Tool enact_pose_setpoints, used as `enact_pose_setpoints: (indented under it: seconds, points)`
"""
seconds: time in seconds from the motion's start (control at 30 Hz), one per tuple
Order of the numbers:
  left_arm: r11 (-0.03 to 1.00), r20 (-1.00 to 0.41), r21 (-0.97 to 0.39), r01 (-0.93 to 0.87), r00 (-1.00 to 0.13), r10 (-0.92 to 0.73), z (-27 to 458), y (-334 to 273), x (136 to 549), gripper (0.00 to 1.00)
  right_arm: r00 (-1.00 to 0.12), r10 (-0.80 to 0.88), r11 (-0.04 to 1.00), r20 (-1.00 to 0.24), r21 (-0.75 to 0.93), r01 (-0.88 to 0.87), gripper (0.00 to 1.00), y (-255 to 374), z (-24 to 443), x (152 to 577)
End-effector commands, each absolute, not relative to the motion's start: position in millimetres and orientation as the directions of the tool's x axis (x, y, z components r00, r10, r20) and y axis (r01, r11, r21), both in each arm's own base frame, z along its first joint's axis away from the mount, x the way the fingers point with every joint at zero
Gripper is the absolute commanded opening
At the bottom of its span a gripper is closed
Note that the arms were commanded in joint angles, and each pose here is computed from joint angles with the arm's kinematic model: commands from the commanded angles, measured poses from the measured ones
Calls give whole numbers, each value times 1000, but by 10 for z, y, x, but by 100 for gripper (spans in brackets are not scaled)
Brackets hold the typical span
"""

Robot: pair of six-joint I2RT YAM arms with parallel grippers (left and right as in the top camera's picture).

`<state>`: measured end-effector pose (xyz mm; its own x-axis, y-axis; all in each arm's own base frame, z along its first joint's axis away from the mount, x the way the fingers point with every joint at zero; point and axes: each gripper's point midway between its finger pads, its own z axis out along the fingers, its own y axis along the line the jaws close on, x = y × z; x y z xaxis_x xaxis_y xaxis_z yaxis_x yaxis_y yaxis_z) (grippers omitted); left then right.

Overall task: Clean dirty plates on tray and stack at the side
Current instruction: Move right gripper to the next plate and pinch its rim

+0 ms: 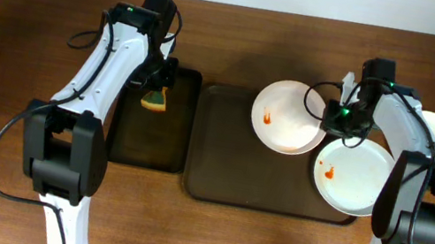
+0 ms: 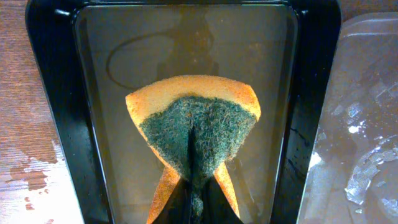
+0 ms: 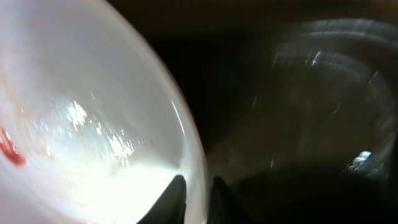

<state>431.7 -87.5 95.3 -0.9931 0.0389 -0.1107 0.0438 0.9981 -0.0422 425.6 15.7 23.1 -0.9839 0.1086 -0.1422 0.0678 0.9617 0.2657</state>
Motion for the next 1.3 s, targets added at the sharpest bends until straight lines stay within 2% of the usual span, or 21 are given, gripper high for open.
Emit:
enact_pose_setpoints:
  seconds: [0.0,0.17,0.23,0.3,0.37,0.43,0.47,0.6,0.7,0.77,0.9,0.97,1.13,1.27]
  points:
    - [997,-109,-36,61,-992,57,947,-873,4314,0,-991,128,946,-44,306,109,13,337,197,4070]
    - [998,-110,-33,61,-992,57,947,-868,4316,0,-996,49,954,81,291,70,13,668,192,3731]
    - [998,-110,-33,61,-992,57,947,-868,4316,0,-985,101,967,137,219,130,13,722,172,3610]
    - [998,-110,-33,61,-992,57,947,-867,4315,0,-984,88,974,152,195,117,14,787,188,3547]
    - [997,-110,-32,69,-992,65,947,-867,4314,0,-987,79,975,137,198,106,23,817,267,3572]
    - [997,-110,-31,76,-991,72,947,-867,4315,0,-995,74,974,69,209,87,38,791,403,3758]
    - [997,-110,-31,76,-991,72,947,-867,4315,0,-996,81,975,46,203,89,42,756,440,3828]
    - [997,-111,-31,76,-991,72,947,-867,4316,0,-997,63,984,-44,172,54,48,645,406,4042]
    - [997,-111,-31,76,-991,72,947,-868,4317,0,-997,50,983,-53,177,40,46,705,292,4025]
    - [997,-111,-31,76,-991,72,947,-868,4317,0,-995,41,983,-96,183,23,31,749,177,4084]
    - [997,-108,-31,76,-992,72,946,-866,4309,0,-994,42,983,-103,184,22,27,744,60,4058]
    - [997,-111,-32,77,-991,73,947,-869,4317,0,-994,44,983,-96,183,26,4,731,60,4041]
    - [972,-132,-17,233,-965,228,953,-912,4352,0,-998,55,983,-38,180,47,4,678,54,3908]
    - [963,-134,-12,269,-955,265,953,-929,4351,0,-1000,16,969,-1,248,15,5,799,100,3809]
